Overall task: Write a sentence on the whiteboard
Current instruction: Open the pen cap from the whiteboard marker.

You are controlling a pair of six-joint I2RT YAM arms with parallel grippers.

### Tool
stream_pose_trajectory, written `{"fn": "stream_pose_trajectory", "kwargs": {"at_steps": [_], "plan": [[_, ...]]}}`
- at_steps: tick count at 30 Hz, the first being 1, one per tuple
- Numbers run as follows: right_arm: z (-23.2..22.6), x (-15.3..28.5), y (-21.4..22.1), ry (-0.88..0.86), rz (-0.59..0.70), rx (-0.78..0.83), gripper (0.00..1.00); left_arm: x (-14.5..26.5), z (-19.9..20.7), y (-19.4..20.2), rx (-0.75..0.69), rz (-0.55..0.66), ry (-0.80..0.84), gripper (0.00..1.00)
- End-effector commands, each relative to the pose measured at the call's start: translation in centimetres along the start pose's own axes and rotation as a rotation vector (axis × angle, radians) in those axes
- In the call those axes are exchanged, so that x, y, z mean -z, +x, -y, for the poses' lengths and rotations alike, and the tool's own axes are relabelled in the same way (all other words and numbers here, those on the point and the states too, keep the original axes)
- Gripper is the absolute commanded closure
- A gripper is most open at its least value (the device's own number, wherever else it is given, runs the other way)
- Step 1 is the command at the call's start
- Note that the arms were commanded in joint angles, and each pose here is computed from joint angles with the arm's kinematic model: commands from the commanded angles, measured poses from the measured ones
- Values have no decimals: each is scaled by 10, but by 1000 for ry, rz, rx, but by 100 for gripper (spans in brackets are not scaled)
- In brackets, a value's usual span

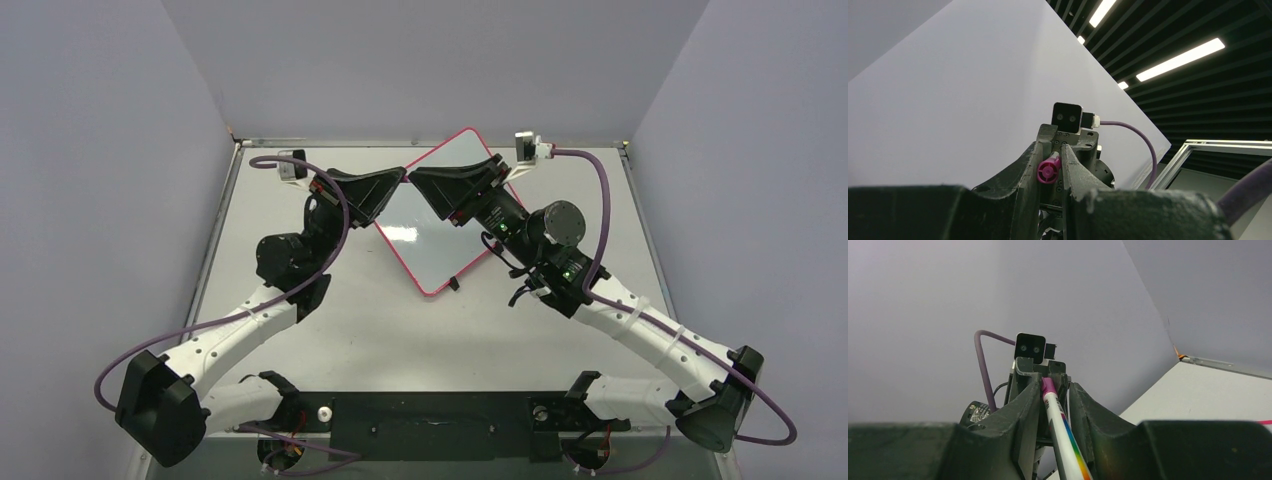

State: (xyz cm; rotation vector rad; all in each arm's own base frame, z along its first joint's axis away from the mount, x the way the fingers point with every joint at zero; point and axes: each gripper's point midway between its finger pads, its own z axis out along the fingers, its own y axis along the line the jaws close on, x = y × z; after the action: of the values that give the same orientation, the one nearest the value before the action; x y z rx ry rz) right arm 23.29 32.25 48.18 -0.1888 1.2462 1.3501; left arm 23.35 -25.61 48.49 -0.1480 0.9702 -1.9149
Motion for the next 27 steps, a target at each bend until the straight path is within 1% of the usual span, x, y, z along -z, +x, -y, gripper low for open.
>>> {"fn": "stream_pose_trajectory", "kwargs": {"at_steps": [1, 6, 14, 17, 18, 24, 27], "plan": [[-17, -5, -13, -61, 20, -10, 75, -3, 19, 0, -18, 2, 74, 100], [-17, -4, -11, -63, 12, -12, 77, -4, 20, 0, -18, 1, 79, 100], [-14, -4, -14, -56, 19, -20, 84, -4, 19, 3, -17, -16, 79, 100], [-12, -4, -14, -49, 20, -29, 93, -4, 19, 4, -18, -21, 78, 100], [-11, -4, -14, -46, 22, -31, 100, -3, 19, 5, -18, -26, 78, 100], [-7, -1, -17, -34, 46, -52, 100, 0, 17, 8, -31, -40, 73, 100], [1, 0, -17, 18, 43, -64, 100, 3, 21, 11, -97, -62, 92, 100]]}}
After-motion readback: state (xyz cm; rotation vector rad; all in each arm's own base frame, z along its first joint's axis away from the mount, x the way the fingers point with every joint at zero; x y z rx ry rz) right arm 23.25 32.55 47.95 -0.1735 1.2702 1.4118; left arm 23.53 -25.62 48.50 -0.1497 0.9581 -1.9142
